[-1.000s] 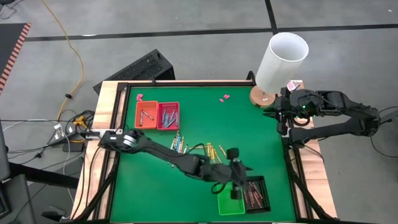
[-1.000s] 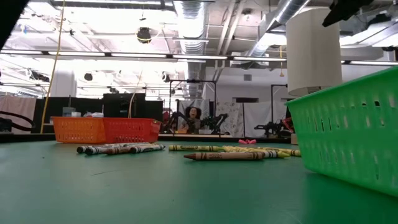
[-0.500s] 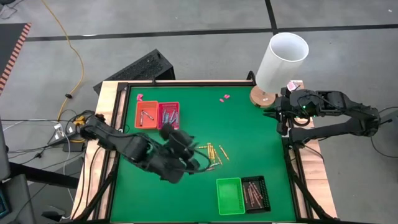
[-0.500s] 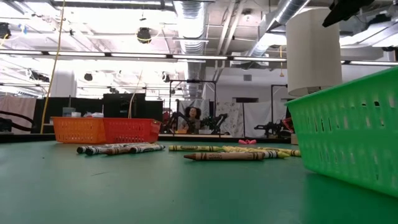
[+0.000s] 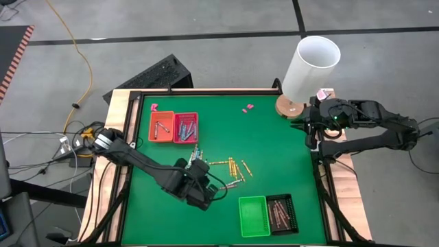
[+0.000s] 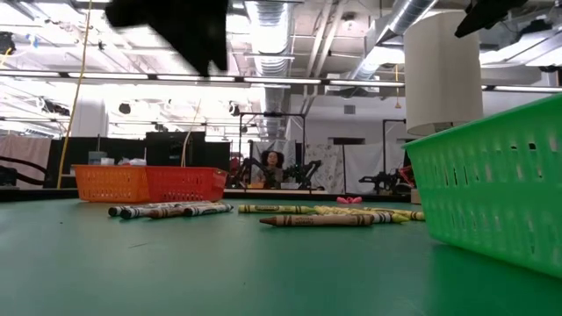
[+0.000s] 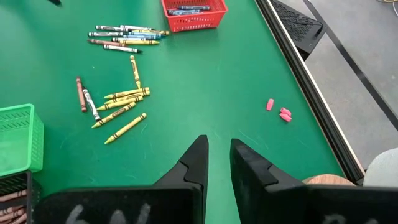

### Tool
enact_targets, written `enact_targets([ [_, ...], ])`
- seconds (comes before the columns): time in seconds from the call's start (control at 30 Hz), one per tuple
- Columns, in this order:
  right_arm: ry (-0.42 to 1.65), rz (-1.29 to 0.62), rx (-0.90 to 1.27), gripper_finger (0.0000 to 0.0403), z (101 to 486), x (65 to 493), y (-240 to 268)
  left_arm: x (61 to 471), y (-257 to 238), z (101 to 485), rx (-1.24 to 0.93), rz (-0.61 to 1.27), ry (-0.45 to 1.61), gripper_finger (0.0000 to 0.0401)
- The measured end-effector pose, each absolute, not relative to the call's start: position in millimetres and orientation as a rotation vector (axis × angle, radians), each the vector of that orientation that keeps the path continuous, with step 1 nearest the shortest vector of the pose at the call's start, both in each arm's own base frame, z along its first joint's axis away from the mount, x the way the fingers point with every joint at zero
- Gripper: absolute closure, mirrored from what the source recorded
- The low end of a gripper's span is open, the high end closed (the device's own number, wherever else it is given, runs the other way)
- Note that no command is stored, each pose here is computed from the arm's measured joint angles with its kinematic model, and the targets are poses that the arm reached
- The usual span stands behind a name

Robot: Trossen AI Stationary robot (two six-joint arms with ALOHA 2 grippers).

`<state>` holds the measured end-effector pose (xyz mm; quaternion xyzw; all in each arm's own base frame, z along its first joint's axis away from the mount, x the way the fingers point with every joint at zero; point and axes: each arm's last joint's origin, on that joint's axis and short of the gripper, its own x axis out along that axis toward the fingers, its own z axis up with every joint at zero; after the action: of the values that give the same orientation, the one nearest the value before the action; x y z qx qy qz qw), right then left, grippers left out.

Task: Sort crayons
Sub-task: Put the brown crayon into the black bin

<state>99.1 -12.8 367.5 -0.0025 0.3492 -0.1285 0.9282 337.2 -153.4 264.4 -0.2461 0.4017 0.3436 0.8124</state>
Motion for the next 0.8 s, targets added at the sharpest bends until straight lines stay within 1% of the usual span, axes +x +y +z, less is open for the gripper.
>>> enact_targets([
  [0.13,0.715,-0.266,0.003,0.0335,367.5,99.0,-12.8,336.0,-146.8,229.9,-0.592,0.729,0.894,0.0296],
  [0.3,0.717,-0.265,0.003,0.0335,367.4,98.9,-12.8,329.5,-143.2,203.1,-0.655,0.730,0.948,0.0296],
  [0.53,0.717,-0.265,0.003,0.0335,367.3,98.9,-12.7,323.6,-143.6,181.5,-0.705,0.715,0.932,0.0296],
  [0.8,0.720,-0.265,0.003,0.0335,367.1,98.7,-12.7,309.8,-137.4,159.7,-0.693,0.784,0.959,0.0296],
])
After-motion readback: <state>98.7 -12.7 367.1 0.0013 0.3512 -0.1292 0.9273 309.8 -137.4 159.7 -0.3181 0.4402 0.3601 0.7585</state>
